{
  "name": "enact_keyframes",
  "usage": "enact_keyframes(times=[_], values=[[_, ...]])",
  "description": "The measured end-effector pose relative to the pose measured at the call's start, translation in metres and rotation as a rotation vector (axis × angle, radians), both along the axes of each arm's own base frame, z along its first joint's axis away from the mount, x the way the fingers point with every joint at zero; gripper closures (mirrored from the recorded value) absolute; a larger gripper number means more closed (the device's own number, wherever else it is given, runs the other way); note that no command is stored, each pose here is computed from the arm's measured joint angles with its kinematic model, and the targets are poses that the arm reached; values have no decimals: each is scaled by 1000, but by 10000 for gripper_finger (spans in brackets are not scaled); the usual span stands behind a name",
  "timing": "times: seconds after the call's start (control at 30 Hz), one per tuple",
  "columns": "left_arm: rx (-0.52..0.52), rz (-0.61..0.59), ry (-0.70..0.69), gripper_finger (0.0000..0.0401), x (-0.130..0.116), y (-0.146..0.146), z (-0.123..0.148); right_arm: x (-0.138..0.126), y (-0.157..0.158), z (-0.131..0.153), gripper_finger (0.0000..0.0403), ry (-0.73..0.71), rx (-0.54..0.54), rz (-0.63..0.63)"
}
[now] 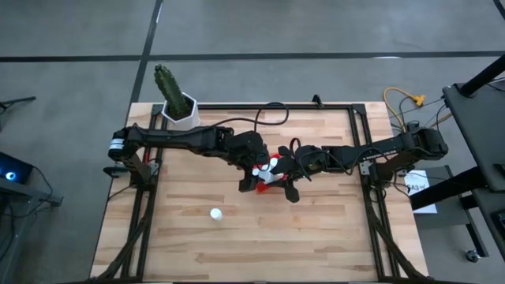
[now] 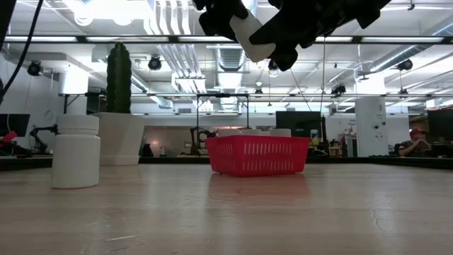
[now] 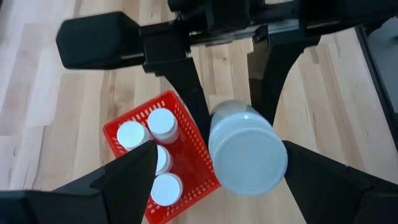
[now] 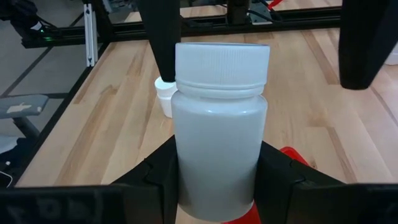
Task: Pick and place pill bottles into a basket
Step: Put the white pill bottle into the red bin
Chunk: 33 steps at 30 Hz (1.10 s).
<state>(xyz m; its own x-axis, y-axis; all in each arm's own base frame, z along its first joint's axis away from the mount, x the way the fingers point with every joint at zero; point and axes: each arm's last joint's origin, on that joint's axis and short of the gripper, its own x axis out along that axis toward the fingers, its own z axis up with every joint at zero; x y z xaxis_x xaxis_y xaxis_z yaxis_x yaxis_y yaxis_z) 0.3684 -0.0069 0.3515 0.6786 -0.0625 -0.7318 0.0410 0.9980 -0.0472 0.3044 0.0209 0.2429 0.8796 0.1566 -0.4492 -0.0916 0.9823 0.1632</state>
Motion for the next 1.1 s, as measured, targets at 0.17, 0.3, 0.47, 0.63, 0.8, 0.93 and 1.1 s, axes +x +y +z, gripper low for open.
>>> enact_keyframes(times=[0.17,0.3,0.47,0.63,0.8,0.93,1.1], values=[[-1,1,-1,87,0,0,0,0,0,0,267,0,0,0],[-3,1,3,87,2,0,-3,0,0,0,267,0,0,0],[-14,-10,18,87,8,-1,-11,0,0,0,267,1,0,0],[-17,-13,28,91,10,-1,-13,0,0,0,267,5,0,0],[-20,-13,25,116,9,-1,-11,0,0,-1,267,6,0,0],[-22,-14,16,142,9,-1,-9,0,0,-1,266,6,0,-1],[-29,-20,17,190,9,-1,-9,0,0,-1,266,6,-1,-3]])
